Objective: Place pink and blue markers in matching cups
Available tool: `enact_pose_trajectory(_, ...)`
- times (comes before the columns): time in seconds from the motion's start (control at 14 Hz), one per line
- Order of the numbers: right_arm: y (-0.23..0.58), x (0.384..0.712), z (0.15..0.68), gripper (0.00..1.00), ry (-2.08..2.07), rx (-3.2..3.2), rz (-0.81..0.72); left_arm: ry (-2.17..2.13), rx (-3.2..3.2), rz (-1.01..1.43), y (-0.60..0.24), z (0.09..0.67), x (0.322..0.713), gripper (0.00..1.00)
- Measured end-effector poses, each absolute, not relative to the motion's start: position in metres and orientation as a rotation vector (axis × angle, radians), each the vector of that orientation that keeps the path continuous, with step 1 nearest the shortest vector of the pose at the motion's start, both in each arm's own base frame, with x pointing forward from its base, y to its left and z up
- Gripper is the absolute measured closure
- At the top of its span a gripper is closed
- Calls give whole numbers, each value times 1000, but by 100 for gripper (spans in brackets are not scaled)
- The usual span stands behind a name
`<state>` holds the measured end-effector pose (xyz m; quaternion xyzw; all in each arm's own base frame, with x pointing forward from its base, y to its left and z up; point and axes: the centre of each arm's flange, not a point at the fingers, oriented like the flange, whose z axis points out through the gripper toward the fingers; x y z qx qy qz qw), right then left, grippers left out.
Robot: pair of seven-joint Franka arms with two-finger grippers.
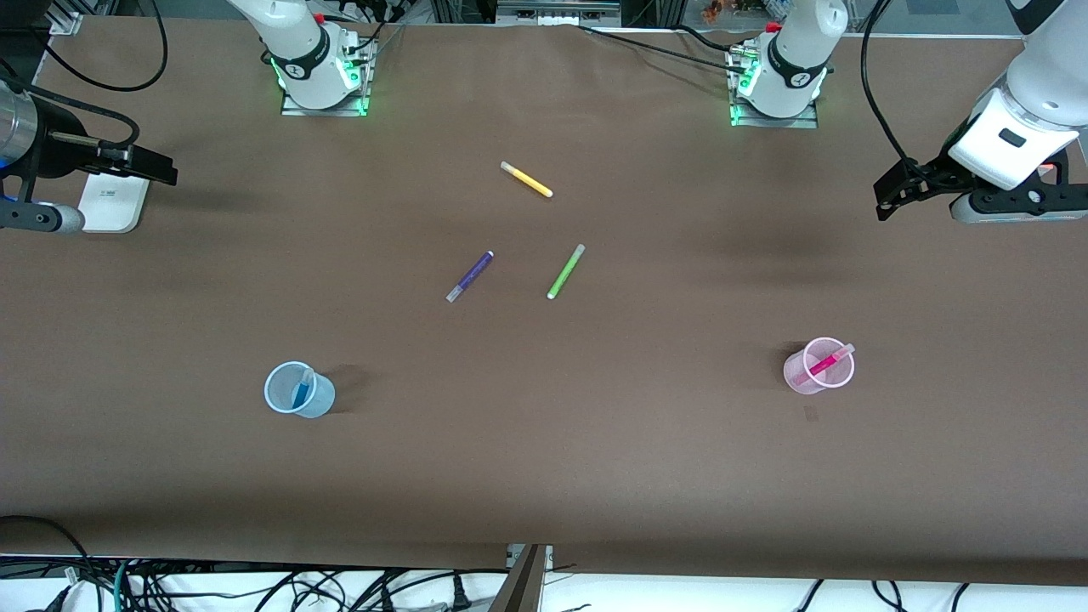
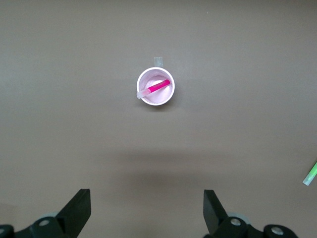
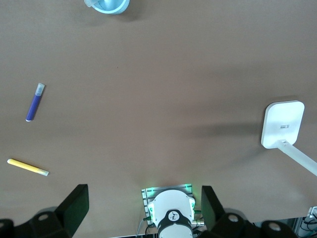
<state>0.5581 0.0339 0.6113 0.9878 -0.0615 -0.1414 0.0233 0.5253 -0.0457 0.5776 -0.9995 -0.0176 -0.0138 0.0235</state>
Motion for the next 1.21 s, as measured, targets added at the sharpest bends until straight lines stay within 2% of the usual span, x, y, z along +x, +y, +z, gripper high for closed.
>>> enact_pose_trajectory(0.36, 38, 527, 609, 0, -173, 3070, -307, -15, -3093, -21, -42, 578, 525, 0)
enact_pose_trajectory(0.57, 46, 509, 614, 0, -139, 3067, -288, -7, -3093, -21, -42, 579, 525, 0)
enact_pose_trajectory(1.21, 53, 513, 609, 0, 26, 3082, -257, -5, -3092, -1, -41, 579, 523, 0)
